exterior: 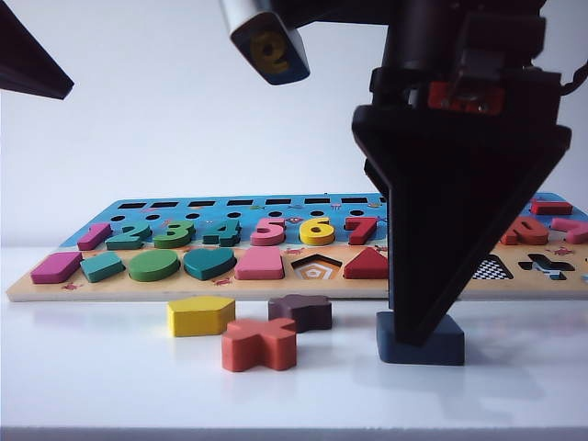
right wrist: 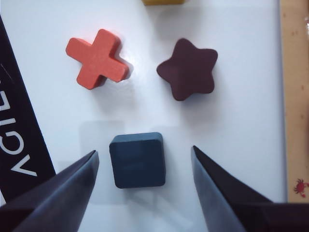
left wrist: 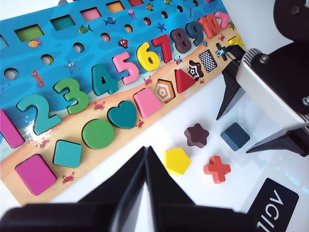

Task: Insert the cube into the slot.

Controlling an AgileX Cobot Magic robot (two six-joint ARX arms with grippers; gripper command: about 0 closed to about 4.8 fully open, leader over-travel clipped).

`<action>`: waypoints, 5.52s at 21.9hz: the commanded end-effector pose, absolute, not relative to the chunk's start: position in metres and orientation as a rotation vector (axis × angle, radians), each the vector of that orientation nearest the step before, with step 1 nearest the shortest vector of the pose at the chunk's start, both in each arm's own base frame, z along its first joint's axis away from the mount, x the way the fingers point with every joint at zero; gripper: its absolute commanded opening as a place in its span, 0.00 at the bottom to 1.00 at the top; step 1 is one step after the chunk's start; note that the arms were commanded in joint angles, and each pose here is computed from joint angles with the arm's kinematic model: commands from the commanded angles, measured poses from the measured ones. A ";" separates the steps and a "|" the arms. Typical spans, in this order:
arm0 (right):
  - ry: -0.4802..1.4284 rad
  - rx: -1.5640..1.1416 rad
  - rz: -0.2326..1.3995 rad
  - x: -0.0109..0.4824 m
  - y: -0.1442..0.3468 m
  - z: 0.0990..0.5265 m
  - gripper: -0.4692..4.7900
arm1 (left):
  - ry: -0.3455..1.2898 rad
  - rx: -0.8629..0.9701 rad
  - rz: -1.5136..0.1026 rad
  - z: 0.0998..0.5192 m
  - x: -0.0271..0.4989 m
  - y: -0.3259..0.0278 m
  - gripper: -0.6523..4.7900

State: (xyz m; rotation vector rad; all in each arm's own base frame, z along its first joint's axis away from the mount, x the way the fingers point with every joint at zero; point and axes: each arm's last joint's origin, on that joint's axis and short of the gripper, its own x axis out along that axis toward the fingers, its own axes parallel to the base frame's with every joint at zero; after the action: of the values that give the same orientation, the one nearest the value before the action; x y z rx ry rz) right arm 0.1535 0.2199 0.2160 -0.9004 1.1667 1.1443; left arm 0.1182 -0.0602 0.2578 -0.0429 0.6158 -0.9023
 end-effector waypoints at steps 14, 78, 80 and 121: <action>1.164 -0.908 1.140 0.155 0.221 0.214 0.75 | 0.595 -0.037 -0.905 0.259 0.119 -0.060 0.14; 1.195 -0.753 1.061 0.151 0.213 0.256 0.80 | 0.596 -0.037 -0.905 0.259 0.119 -0.060 0.14; 1.193 -0.762 1.070 0.152 0.215 0.253 0.81 | 0.595 -0.037 -0.905 0.259 0.119 -0.060 0.14; 1.273 -0.804 1.001 0.159 0.223 0.212 0.46 | 0.595 -0.037 -0.905 0.259 0.119 -0.060 0.14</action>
State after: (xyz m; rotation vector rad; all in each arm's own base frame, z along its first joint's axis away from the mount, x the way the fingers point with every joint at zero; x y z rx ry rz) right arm 0.1592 0.2227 0.2107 -0.8078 1.2830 1.0038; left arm 0.1181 -0.0601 0.2578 -0.0428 0.6150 -0.9024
